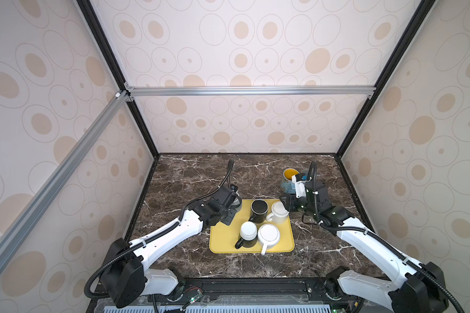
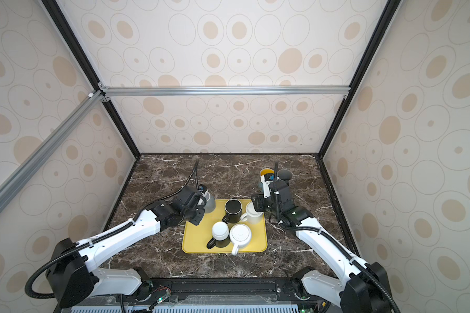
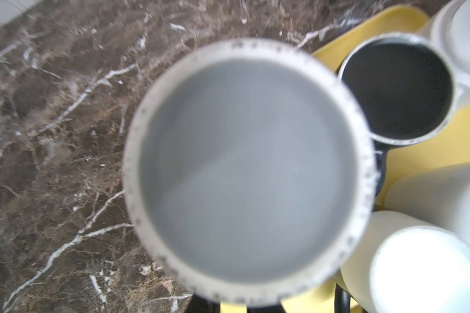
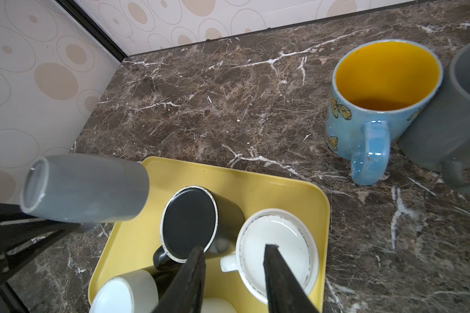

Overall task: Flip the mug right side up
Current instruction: 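Lift the grey mug off the tray with the left gripper while the right gripper approaches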

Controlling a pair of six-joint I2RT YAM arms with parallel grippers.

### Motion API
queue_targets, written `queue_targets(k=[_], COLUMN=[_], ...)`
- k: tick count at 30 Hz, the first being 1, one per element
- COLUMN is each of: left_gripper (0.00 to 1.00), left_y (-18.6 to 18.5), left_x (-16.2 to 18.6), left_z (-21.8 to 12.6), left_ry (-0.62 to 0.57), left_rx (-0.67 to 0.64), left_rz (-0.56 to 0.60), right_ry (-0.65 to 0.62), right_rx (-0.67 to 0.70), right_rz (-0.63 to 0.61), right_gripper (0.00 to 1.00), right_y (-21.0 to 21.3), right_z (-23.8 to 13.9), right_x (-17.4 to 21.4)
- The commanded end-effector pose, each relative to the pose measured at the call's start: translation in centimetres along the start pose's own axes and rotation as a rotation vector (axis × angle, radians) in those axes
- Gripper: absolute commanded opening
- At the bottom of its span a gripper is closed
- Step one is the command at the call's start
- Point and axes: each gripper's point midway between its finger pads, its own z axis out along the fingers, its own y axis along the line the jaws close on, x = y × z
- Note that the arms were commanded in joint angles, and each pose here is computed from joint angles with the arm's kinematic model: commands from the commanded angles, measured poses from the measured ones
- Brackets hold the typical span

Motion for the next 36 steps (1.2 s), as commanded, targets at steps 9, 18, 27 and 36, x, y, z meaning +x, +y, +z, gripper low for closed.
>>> queue_targets(k=[9, 18, 27, 36], left_gripper=[0.0, 0.0, 0.0, 0.0], left_y=[2.4, 0.0, -1.9, -3.3], left_x=[-7.0, -11.7, -16.1, -16.8], left_z=[-7.3, -11.7, -18.3, -22.6], left_ry=[-0.275, -0.564, -0.928, -1.117], left_rx=[-0.054, 0.17, 0.479, 0.881], left_rz=[-0.051, -0.153, -0.304, -0.435], right_ry=[-0.123, -0.117, -0.183, -0.299], right_rx=[-0.109, -0.348, -0.617, -0.815], right_rz=[0.008, 0.05, 0.154, 0.16], right_gripper=[0.4, 0.43, 0.49, 0.49], right_y=[2.3, 6.4, 10.2, 13.3], right_z=[-2.2, -3.0, -4.9, -9.2], right_x=[-2.1, -2.6, -4.2, -6.5])
